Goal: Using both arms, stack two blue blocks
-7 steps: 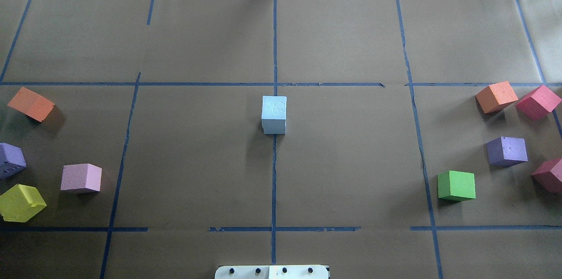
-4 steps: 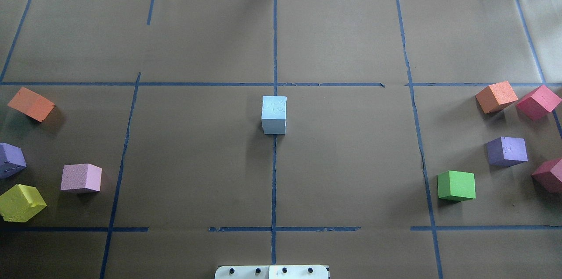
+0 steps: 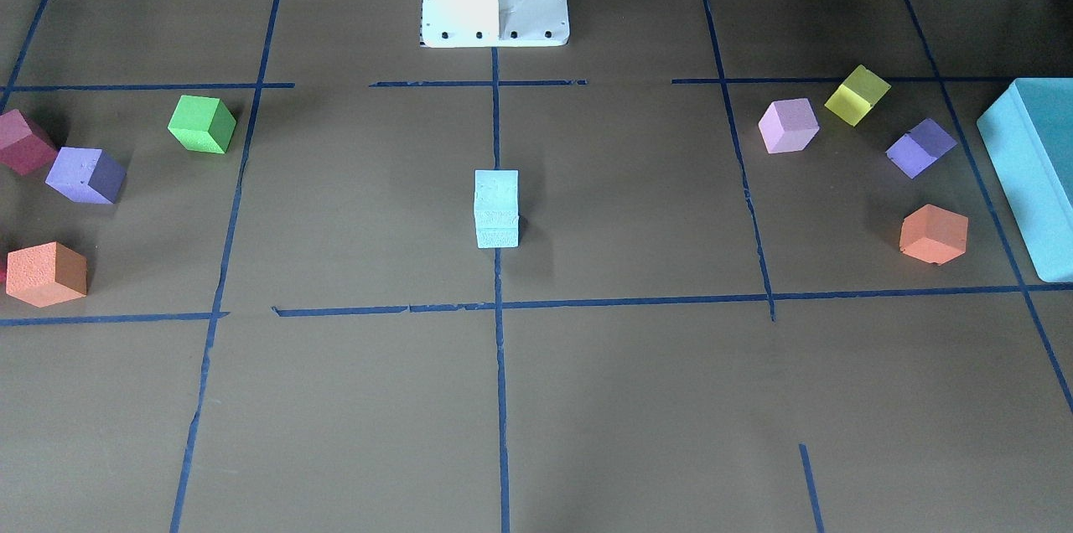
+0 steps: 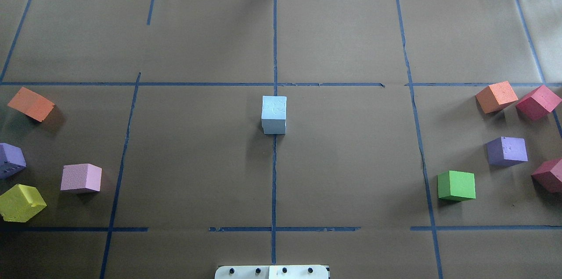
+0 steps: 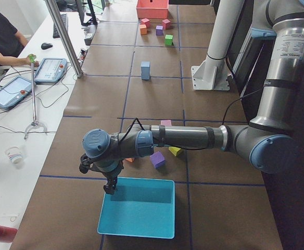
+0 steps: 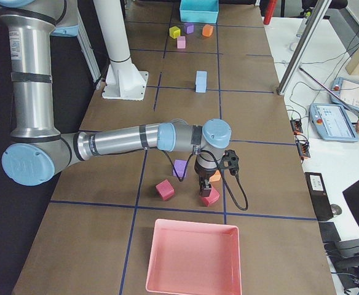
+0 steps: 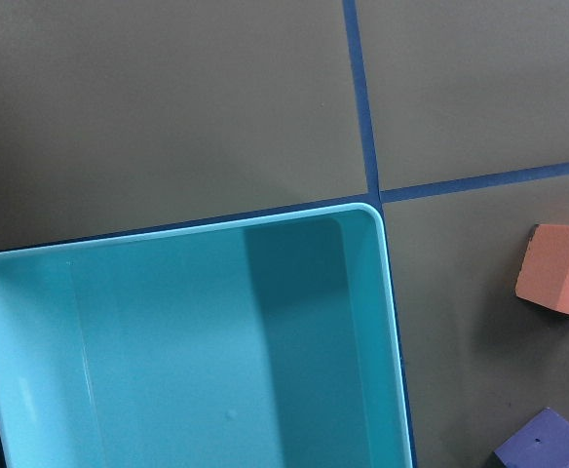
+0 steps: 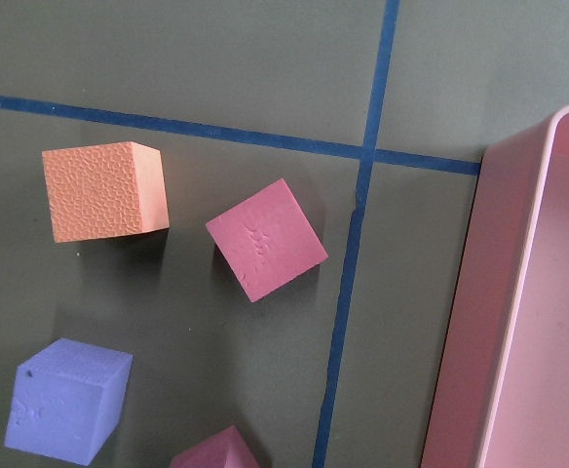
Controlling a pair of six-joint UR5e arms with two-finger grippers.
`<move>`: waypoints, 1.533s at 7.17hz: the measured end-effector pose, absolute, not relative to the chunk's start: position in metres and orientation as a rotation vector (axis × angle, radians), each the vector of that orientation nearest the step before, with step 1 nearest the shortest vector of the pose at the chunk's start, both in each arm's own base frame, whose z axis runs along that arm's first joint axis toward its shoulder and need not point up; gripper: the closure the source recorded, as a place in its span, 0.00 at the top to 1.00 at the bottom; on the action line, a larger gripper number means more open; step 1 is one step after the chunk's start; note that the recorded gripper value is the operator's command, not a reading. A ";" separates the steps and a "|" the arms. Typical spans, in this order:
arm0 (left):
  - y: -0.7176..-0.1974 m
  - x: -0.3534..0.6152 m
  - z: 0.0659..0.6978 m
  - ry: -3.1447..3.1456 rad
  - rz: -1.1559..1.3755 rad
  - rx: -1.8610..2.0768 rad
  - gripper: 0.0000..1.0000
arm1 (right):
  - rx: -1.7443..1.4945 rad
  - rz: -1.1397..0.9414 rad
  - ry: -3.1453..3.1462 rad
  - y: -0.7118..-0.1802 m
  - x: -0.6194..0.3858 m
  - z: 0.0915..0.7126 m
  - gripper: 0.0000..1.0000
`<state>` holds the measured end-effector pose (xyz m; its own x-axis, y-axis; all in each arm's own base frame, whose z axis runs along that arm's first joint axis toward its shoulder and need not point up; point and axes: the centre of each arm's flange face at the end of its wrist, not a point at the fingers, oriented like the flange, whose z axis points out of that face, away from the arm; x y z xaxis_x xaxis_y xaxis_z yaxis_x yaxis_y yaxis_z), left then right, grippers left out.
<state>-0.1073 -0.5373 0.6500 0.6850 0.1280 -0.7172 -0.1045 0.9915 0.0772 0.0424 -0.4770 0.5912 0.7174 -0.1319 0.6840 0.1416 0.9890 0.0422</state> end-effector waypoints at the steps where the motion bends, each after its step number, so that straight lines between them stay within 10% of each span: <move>1: -0.538 -0.107 0.646 0.804 0.117 0.033 1.00 | -0.019 -0.149 -0.760 -0.475 0.042 0.594 1.00; 11: -0.501 -0.101 0.667 0.822 0.151 0.144 1.00 | -0.028 -0.148 -0.769 -0.475 0.042 0.599 1.00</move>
